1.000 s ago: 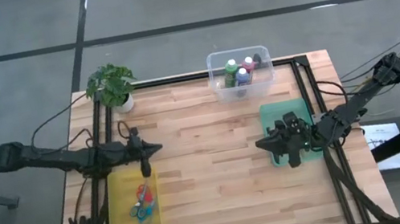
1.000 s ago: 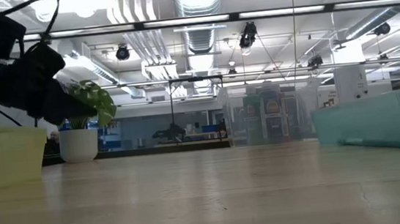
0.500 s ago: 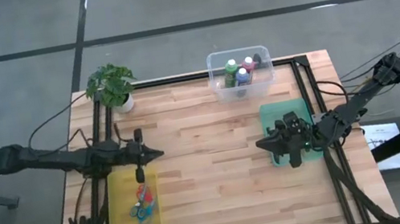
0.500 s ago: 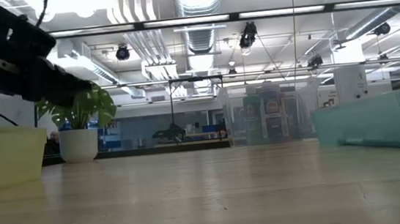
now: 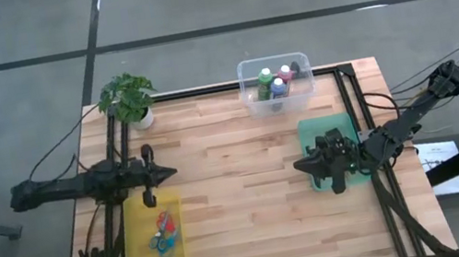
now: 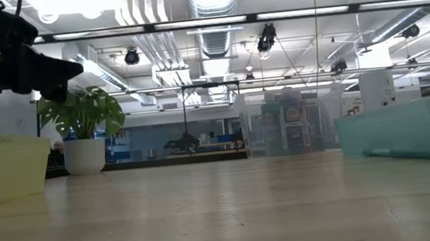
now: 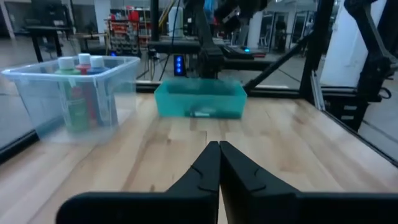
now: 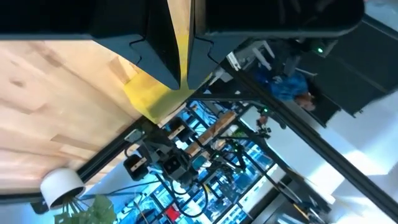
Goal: Pick & Place Paint Supplies
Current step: Return to Home Position
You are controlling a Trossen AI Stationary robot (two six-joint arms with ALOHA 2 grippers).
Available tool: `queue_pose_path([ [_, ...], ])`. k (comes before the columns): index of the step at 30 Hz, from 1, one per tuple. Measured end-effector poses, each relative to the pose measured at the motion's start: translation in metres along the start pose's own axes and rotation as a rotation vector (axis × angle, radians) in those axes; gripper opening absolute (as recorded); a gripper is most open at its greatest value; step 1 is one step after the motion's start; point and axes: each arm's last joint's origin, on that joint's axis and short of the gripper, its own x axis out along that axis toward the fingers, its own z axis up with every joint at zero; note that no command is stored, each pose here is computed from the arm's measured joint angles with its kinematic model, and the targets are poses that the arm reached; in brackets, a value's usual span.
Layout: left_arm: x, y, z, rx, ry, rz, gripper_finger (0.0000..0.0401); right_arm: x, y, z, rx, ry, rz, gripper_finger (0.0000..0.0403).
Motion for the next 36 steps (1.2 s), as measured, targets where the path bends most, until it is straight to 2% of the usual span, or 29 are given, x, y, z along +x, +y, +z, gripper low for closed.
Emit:
queue_pose_path([
  [6,0.000,0.000,0.000,-0.040,-0.001,0.000,0.0033,0.001,-0.007,-0.003,-0.171,0.034,-0.049,0.0030],
  [9,0.000,0.000,-0.001,-0.045,0.007,0.001,0.0037,0.005,-0.021,-0.005,-0.263,0.069,-0.121,0.0029],
  [11,0.001,0.000,-0.001,-0.045,0.009,0.001,0.0038,0.010,-0.032,-0.003,-0.308,0.101,-0.129,0.0029],
  [14,0.001,0.000,-0.001,-0.045,0.009,0.001,0.0038,0.020,-0.052,0.004,-0.321,0.131,-0.049,0.0029],
  [18,0.001,0.000,-0.001,-0.045,0.009,0.001,0.0039,0.031,-0.082,0.016,-0.374,0.067,0.116,0.0029],
  [21,0.001,0.000,-0.001,-0.045,0.009,0.001,0.0039,0.029,-0.105,0.023,-0.400,0.062,0.160,0.0029],
  [27,0.001,0.000,-0.001,-0.045,0.010,0.001,0.0040,0.003,-0.131,0.007,-0.397,0.134,0.216,0.0029],
  [36,0.001,0.000,-0.001,-0.045,0.010,0.001,0.0040,-0.040,-0.148,-0.019,-0.426,0.079,0.283,0.0029],
])
